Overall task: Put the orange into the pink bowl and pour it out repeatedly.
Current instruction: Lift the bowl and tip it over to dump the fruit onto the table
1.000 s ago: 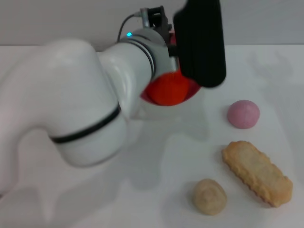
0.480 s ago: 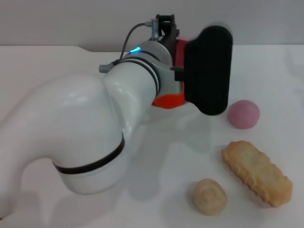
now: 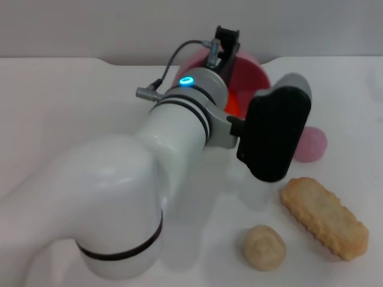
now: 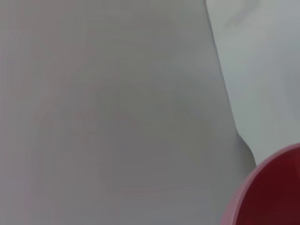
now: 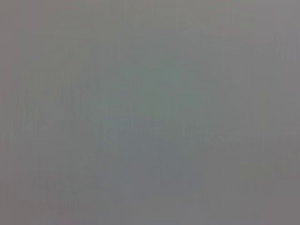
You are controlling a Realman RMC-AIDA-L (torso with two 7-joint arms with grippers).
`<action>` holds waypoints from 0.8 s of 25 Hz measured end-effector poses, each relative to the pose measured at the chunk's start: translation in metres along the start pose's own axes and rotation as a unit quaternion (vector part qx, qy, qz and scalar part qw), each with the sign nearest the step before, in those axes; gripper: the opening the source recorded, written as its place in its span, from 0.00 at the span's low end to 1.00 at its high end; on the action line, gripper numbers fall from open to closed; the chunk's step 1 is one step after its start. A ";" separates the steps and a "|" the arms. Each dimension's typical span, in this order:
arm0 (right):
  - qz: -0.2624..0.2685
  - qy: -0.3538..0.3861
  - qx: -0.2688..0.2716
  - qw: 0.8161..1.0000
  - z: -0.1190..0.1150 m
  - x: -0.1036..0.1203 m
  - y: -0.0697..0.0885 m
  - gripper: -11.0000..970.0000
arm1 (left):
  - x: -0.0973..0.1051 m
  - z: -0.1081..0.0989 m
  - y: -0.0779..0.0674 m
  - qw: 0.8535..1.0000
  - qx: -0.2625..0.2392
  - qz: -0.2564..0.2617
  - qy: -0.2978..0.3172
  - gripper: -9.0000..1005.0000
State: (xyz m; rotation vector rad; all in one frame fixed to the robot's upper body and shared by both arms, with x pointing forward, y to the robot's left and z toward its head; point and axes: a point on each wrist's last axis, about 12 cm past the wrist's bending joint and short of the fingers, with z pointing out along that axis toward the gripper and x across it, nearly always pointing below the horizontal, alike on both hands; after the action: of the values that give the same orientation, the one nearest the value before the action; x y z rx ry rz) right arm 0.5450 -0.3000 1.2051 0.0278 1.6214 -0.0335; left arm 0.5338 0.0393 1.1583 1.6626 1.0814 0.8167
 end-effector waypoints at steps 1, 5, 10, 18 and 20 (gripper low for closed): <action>0.000 0.000 0.000 1.000 0.000 0.000 0.000 0.71 | -0.001 0.000 -0.001 1.000 0.000 0.001 -0.003 0.05; 0.002 0.001 0.001 1.000 -0.001 0.001 -0.001 0.71 | -0.005 -0.002 -0.005 1.000 -0.002 0.014 -0.017 0.05; 0.002 0.003 0.001 1.000 -0.001 0.002 -0.001 0.71 | -0.009 -0.007 -0.012 0.998 -0.025 0.054 -0.035 0.05; 0.002 0.007 0.002 1.000 0.000 0.005 -0.001 0.71 | -0.011 -0.009 -0.015 0.994 -0.046 0.093 -0.039 0.05; 0.002 0.007 0.002 1.000 0.000 0.005 -0.001 0.71 | -0.012 -0.010 -0.016 0.993 -0.049 0.098 -0.041 0.05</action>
State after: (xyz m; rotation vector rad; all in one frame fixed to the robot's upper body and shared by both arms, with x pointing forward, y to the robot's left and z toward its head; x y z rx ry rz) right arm 0.5445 -0.3009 1.2004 0.0345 1.6343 -0.0329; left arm 0.5161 0.0339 1.1464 1.7214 0.8183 0.9035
